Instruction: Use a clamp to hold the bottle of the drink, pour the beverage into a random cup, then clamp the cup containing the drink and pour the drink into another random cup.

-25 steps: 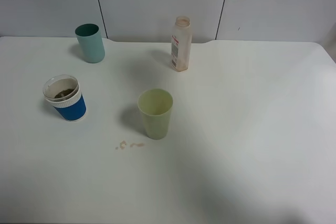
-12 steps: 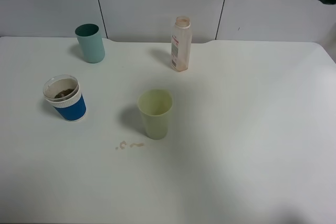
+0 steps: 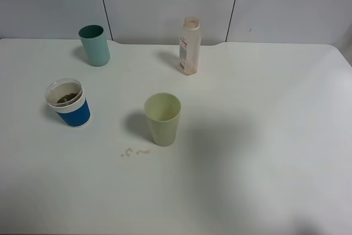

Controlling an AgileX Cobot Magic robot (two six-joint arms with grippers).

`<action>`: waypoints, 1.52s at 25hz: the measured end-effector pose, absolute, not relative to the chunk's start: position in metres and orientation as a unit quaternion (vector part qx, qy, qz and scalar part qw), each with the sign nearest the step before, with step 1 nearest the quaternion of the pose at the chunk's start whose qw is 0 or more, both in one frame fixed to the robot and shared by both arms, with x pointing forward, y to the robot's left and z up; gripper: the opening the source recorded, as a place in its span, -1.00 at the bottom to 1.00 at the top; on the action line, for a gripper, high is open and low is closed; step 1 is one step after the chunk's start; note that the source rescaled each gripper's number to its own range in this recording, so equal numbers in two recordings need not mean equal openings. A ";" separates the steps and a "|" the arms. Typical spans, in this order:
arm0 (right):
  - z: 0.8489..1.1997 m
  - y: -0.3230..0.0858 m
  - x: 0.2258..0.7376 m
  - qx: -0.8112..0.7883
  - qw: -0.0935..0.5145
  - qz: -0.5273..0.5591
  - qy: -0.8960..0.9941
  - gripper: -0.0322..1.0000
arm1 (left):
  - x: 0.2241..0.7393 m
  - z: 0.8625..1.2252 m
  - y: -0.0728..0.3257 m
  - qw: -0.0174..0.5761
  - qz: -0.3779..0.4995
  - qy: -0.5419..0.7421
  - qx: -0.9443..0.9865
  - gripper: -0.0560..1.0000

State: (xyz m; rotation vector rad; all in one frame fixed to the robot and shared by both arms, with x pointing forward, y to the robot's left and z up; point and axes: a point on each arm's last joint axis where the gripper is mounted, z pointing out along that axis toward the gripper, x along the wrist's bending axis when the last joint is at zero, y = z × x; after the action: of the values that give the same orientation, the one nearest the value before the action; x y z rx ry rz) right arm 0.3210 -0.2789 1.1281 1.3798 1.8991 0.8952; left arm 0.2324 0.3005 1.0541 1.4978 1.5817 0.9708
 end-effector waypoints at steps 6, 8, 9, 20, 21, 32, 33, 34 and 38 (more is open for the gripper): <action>1.104 -0.288 0.297 0.542 0.277 0.323 0.725 1.00 | 0.232 1.054 0.300 0.369 0.378 0.616 0.584 0.87; 1.098 -0.290 0.291 0.544 0.270 0.329 0.723 1.00 | 0.232 1.054 0.300 0.369 0.378 0.616 0.584 0.87; 1.094 -0.290 0.289 0.545 0.266 0.329 0.724 1.00 | 0.232 1.054 0.300 0.369 0.378 0.616 0.584 0.87; 1.061 -0.294 0.269 0.544 0.242 0.342 0.727 1.00 | 0.232 1.054 0.300 0.369 0.378 0.616 0.584 0.87; 1.059 -0.295 0.268 0.544 0.242 0.343 0.727 1.00 | 0.232 1.054 0.300 0.369 0.378 0.616 0.584 0.87; 1.050 -0.296 0.265 0.539 0.248 0.357 0.722 1.00 | 0.232 1.054 0.300 0.369 0.378 0.616 0.584 0.87; 1.050 -0.296 0.265 0.538 0.248 0.357 0.722 1.00 | 0.232 1.054 0.300 0.369 0.378 0.616 0.584 0.87; 1.050 -0.296 0.265 0.538 0.248 0.357 0.722 1.00 | 0.232 1.054 0.300 0.369 0.378 0.616 0.584 0.87; 1.050 -0.296 0.265 0.538 0.248 0.357 0.722 1.00 | 0.232 1.054 0.300 0.369 0.378 0.616 0.584 0.87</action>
State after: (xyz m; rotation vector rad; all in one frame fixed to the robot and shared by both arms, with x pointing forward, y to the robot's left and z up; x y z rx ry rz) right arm 0.2652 -0.2959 1.0503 1.4676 1.9675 0.9739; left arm 0.2324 0.3005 1.0541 1.4978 1.5817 0.9708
